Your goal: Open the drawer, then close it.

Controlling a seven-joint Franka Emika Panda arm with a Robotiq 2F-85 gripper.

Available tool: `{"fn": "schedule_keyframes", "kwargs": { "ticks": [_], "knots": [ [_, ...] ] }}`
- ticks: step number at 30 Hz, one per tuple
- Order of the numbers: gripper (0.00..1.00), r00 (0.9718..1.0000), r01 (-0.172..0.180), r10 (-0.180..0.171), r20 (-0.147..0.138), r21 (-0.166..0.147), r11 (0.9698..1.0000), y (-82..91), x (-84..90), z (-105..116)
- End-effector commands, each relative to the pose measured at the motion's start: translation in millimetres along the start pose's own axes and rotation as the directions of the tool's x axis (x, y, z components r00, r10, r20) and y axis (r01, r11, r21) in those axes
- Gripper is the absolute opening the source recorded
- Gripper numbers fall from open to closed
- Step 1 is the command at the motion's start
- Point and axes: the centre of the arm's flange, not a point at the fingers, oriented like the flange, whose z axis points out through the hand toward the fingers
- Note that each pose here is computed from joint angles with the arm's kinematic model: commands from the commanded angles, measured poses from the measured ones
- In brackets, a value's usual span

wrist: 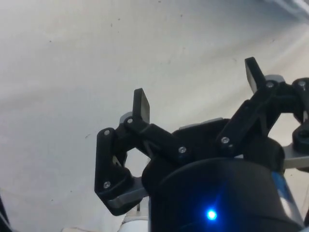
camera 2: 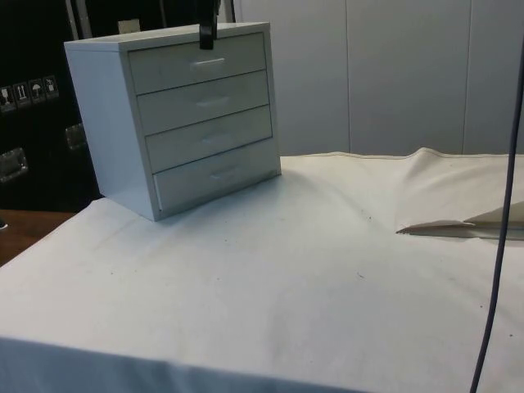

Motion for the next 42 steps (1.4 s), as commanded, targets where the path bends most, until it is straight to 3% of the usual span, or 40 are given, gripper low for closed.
{"fn": "schedule_keyframes", "kwargs": {
  "ticks": [1,3,4,12,13,16,22,23,24,26,31,32,33,40,41,42],
  "knots": [
    [1.00,0.9999,0.013,-0.013,-0.011,-0.018,0.9998,1.1,-0.3,-0.8],
    [1.00,0.9999,0.013,-0.013,-0.003,-0.010,0.9999,0.3,0.1,0.5],
    [1.00,0.9996,0.024,-0.024,-0.013,-0.027,0.9994,1.9,-0.2,-0.1],
    [1.00,0.9971,0.072,-0.074,-0.018,-0.069,0.9950,5.2,-0.1,0.8],
    [1.00,0.9977,0.067,-0.067,-0.009,-0.056,0.9962,3.9,0.4,1.2],
    [1.00,0.9953,0.094,-0.096,-0.016,-0.088,0.9917,6.3,0.1,0.4],
    [1.00,0.9919,0.126,-0.127,-0.002,-0.104,0.9865,7.5,-1.6,7.4],
    [1.00,0.9931,0.117,-0.117,0.003,-0.090,0.9890,5.5,-1.1,5.9],
    [1.00,0.9910,0.133,-0.134,0.000,-0.106,0.9855,7.3,-1.9,8.7],
    [1.00,0.9888,0.149,-0.149,0.006,-0.111,0.9826,9.0,-3.5,13.6],
    [1.00,0.9853,0.170,-0.170,0.010,-0.118,0.9783,13.9,-5.3,19.3],
    [1.00,0.9865,0.164,-0.163,0.013,-0.105,0.9808,12.0,-4.3,18.6],
    [1.00,0.9838,0.179,-0.179,0.010,-0.124,0.9760,16.8,-5.9,21.6],
    [1.00,0.9789,0.203,-0.204,0.006,-0.145,0.9684,24.6,-9.0,29.7],
    [1.00,0.9802,0.197,-0.197,0.012,-0.132,0.9715,23.4,-8.6,28.3],
    [1.00,0.9771,0.211,-0.213,0.001,-0.150,0.9660,26.0,-9.7,32.3]
  ]
}}
